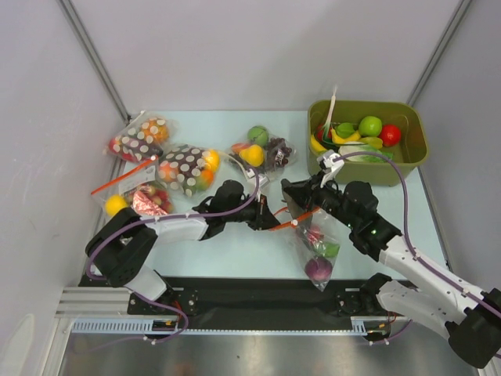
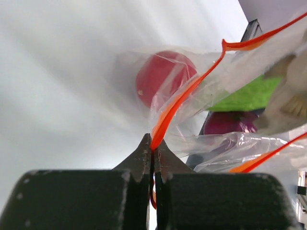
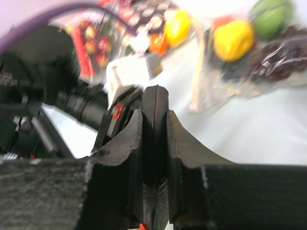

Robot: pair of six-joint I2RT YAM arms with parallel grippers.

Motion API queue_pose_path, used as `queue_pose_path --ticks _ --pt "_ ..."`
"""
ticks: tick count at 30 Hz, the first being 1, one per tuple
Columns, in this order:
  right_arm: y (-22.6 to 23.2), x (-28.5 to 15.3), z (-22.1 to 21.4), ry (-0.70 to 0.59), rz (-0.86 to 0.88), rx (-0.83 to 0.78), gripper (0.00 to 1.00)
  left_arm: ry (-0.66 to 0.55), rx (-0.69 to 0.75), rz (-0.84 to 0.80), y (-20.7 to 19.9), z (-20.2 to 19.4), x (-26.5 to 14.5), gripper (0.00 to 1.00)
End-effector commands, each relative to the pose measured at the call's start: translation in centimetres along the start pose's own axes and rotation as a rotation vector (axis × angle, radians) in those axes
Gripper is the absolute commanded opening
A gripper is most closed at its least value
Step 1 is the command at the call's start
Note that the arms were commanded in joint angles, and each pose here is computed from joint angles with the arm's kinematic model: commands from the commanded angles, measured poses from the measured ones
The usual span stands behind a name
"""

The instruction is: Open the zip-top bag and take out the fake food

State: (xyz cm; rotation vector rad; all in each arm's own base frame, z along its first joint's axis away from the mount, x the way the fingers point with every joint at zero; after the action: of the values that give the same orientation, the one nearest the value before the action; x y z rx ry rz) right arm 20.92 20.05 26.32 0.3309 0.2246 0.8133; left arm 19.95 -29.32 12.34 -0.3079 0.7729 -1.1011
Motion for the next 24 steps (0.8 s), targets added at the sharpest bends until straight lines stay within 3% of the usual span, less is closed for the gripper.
queue_pose_path --ticks 1,7,12,16,24 --pt "0.1 -0.3 5.9 -0.289 -0.063 -0.043 0.00 -0.032 0.044 -0.012 -1.0 1.3 -0.3 0.00" --pt "-1.0 -0.9 8.2 -0.522 -0.145 0.009 0.00 -0.047 0.053 -0.037 -2.1 1.7 -0.4 0.00" --pt "-2.1 -1.1 9.3 -0.644 -0.223 0.042 0.00 -0.046 0.054 -0.056 -2.9 1.6 0.0 0.00" --pt "-1.7 -1.7 10.8 -0.763 -0.196 0.131 0.00 -0.049 0.034 -0.032 -2.6 1.7 0.4 0.00" --pt "-2.1 -2.8 12.3 -0.873 -0.233 0.248 0.00 -0.057 0.033 0.019 -2.3 3.1 1.1 0.00"
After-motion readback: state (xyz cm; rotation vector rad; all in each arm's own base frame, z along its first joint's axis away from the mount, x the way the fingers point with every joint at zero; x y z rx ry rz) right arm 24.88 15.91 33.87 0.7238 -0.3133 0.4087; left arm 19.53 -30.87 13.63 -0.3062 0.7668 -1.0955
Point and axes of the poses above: each gripper's point midway between its finger pads, its own x axis out along the fingers, its own y axis along the line the jaws close on, z = x × y, the point moved 6 cm from there along -x, back along the fingers, and after that the axes turned 5 degrees about x, right-handed, at the moved point
